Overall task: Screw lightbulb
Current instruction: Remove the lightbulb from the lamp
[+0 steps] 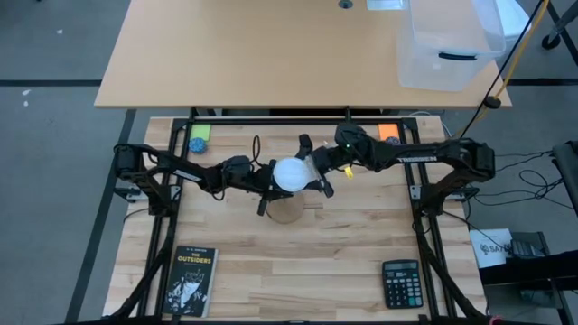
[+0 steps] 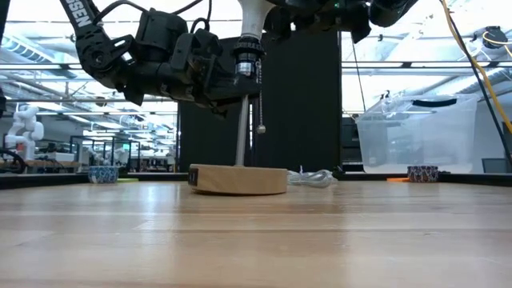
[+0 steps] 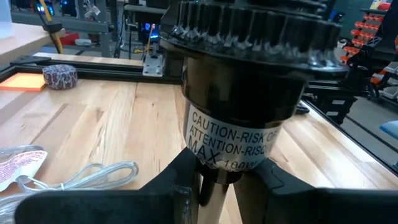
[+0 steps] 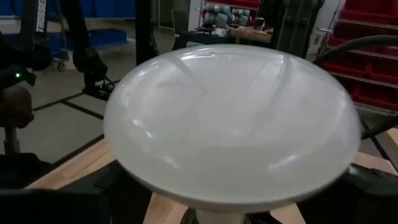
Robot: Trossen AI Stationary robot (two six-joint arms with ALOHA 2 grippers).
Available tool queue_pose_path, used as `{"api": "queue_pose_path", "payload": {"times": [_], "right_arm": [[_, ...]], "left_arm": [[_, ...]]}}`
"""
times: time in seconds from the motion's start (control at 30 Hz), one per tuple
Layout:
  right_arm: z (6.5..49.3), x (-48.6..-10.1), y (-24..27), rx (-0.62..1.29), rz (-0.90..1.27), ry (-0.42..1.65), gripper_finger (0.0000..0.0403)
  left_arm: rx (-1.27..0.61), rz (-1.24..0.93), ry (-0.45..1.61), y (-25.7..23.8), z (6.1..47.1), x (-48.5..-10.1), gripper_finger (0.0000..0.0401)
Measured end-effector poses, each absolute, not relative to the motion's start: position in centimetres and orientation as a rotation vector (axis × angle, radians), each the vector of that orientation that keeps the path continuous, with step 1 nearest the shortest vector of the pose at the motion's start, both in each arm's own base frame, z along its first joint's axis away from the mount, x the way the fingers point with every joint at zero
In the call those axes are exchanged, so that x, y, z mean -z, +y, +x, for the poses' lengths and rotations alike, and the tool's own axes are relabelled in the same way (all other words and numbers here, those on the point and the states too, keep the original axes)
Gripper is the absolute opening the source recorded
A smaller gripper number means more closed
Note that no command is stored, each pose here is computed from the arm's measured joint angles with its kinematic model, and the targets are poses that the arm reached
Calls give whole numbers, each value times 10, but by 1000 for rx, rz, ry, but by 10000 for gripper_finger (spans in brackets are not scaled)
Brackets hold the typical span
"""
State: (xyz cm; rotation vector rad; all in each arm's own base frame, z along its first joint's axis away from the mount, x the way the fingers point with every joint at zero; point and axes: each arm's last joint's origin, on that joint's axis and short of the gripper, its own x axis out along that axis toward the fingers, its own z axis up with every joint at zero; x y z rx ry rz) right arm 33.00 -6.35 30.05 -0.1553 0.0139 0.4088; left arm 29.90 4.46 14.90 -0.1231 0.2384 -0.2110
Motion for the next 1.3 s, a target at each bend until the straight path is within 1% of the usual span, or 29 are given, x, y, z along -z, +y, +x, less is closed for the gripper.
{"api": "queue_pose_path", "payload": {"times": [0.23, 0.47, 0.77, 1.0, 1.3], "right_arm": [[324, -307, -61, -412, -175, 3, 318], [330, -312, -52, -430, -165, 1, 318], [334, -308, -47, -290, -153, 55, 318], [342, -302, -39, -291, -190, 67, 319], [334, -305, -39, -263, -205, 121, 358]], "left_arm": [[215, -120, 237, 44, 299, -149, 71], [225, -115, 236, 44, 299, -149, 71], [205, -123, 245, 45, 298, -148, 71], [198, -124, 249, 45, 298, -147, 71], [191, -125, 248, 44, 298, -148, 71]]}}
